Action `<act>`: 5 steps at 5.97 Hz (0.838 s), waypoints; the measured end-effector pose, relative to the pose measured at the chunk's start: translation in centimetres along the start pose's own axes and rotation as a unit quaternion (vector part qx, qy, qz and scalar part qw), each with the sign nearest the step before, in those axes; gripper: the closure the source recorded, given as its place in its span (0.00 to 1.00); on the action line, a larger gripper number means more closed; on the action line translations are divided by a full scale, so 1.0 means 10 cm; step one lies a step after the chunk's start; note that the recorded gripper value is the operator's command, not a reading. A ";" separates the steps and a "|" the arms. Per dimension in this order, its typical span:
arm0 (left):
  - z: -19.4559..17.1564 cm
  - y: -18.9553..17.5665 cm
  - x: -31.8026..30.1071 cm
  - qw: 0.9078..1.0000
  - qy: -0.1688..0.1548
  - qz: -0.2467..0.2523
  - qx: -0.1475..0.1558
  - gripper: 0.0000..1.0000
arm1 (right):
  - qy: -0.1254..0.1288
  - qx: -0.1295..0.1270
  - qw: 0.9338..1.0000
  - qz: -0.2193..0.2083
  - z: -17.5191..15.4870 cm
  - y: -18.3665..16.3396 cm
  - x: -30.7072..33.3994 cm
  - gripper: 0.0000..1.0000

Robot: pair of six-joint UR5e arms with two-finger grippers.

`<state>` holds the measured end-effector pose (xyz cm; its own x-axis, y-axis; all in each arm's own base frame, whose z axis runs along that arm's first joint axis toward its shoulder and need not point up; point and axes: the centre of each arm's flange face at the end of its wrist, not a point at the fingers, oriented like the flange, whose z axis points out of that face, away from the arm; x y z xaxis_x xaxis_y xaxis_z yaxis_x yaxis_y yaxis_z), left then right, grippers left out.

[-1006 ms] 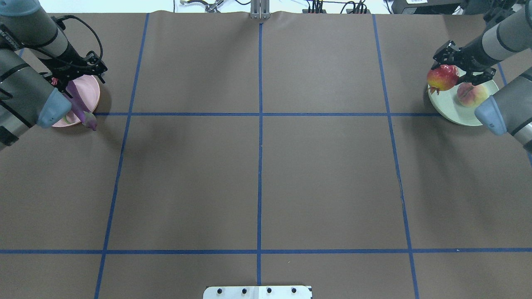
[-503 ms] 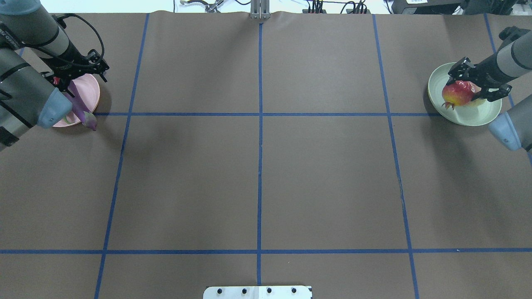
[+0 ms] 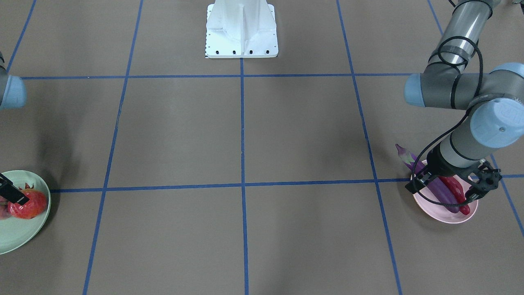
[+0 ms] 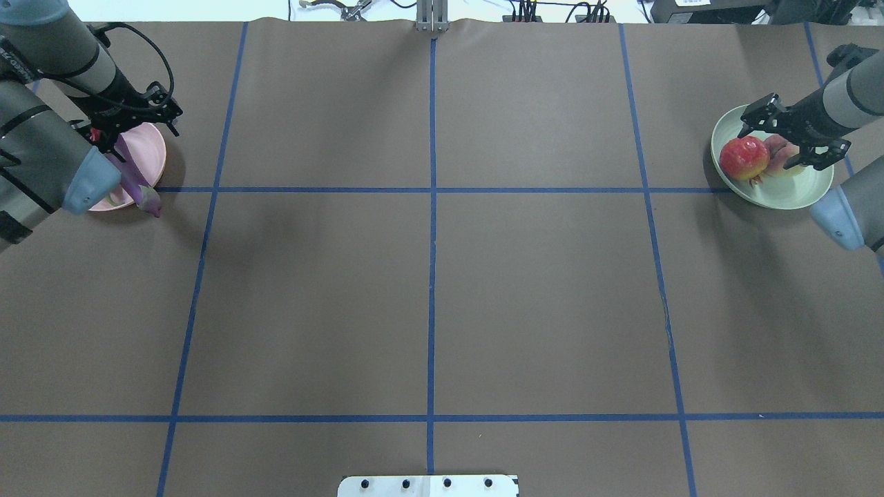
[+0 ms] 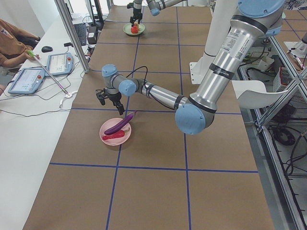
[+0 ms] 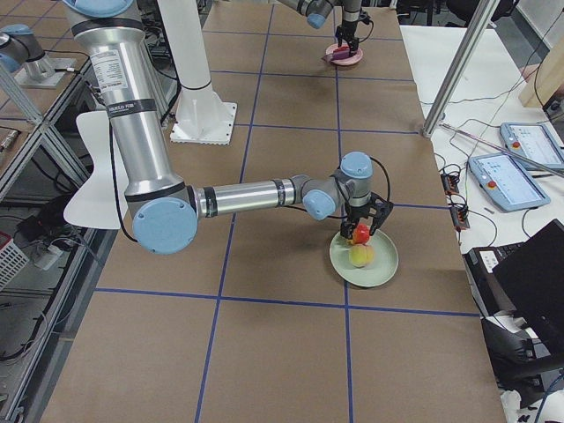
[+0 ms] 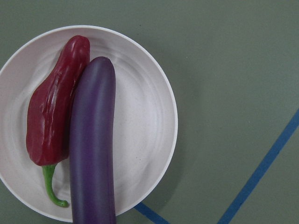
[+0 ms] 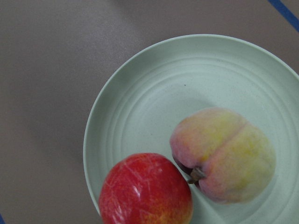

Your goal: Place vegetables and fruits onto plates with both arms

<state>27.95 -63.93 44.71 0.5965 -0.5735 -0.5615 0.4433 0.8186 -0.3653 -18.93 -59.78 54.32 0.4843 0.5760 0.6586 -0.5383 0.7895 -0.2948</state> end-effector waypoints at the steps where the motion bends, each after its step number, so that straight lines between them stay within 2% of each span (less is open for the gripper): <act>1: -0.04 0.03 0.02 1.000 0.004 0.005 0.001 0.00 | -0.007 -0.004 1.000 -0.002 -0.11 0.01 -0.06 0.00; 2: -0.08 0.07 -0.02 1.000 0.008 0.015 0.003 0.00 | -0.011 -0.008 1.000 -0.003 -0.29 -0.01 -0.10 0.00; 3: -0.12 0.14 -0.20 0.999 0.011 0.050 0.004 0.00 | -0.008 -0.009 1.000 -0.016 -0.49 -0.04 -0.10 0.00; 5: -0.24 0.26 -0.72 0.988 0.016 0.156 0.007 0.00 | 0.021 -0.012 0.995 -0.095 -0.81 -0.17 0.01 0.00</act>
<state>23.21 -57.58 45.96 0.6838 -0.2920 -0.6687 0.2512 0.9546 -0.1599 -12.38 -59.36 49.26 0.6046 0.4242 0.6742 -0.4177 0.8895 -0.1851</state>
